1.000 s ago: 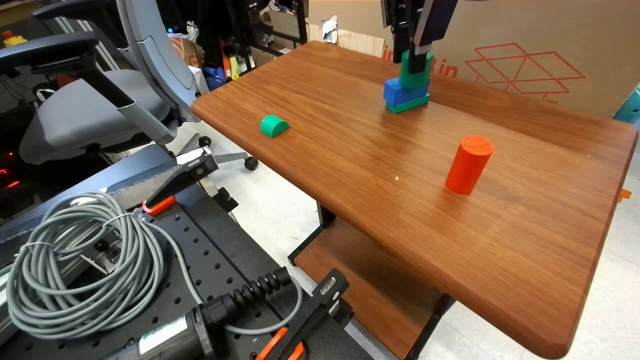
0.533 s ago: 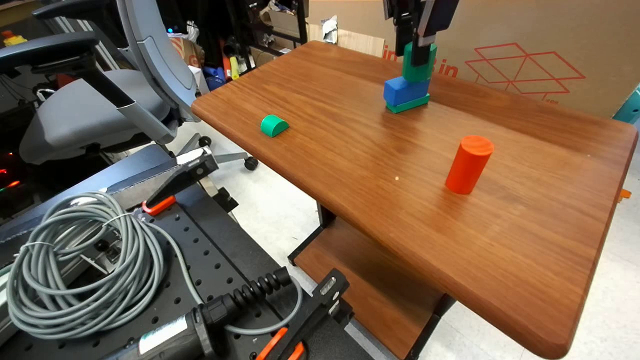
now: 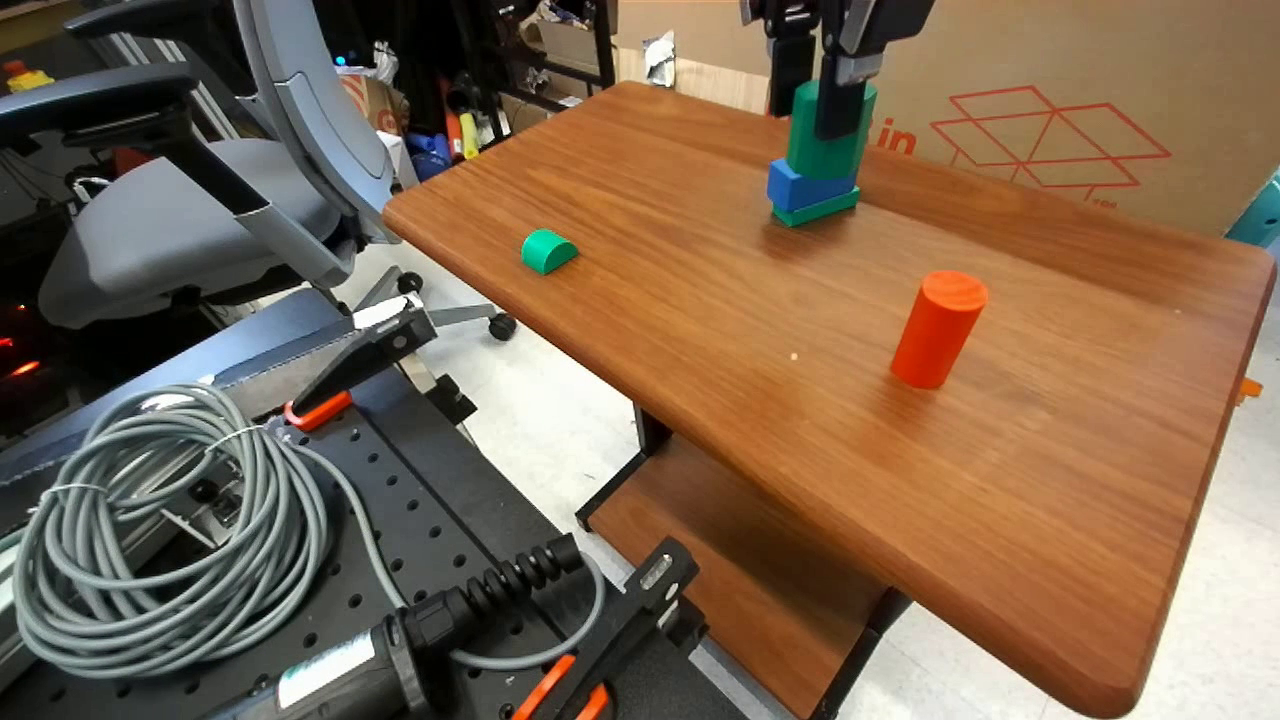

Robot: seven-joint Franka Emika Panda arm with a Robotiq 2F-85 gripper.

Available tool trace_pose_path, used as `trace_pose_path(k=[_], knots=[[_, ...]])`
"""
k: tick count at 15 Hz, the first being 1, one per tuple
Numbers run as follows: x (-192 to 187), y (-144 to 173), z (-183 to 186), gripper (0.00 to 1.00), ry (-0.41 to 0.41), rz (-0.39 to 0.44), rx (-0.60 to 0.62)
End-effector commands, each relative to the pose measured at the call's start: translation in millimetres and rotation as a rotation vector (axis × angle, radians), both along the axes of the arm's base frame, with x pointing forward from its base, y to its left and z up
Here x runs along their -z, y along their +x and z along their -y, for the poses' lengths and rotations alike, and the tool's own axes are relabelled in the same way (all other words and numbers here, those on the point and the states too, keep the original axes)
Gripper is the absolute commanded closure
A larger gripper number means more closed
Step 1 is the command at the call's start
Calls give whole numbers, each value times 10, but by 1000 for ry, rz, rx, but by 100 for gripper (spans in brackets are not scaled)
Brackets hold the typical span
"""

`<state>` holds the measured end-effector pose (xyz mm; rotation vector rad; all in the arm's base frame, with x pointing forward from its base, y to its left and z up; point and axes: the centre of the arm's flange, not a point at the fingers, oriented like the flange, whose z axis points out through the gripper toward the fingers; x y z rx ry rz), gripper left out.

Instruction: Unstack the four blocks on the right

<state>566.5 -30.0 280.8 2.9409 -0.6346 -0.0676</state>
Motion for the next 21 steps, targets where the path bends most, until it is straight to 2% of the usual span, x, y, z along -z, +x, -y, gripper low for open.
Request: trace_pose_path(k=[1, 7, 11, 20, 21], knots=[[44, -400, 112, 82, -37, -31, -63], [445, -671, 175, 82, -82, -139, -163], [691, -771, 119, 82, -80, -170, -214], [1033, -556, 14, 82, -94, -65, -276], [1033, -565, 18, 32, -88, -76, -265]])
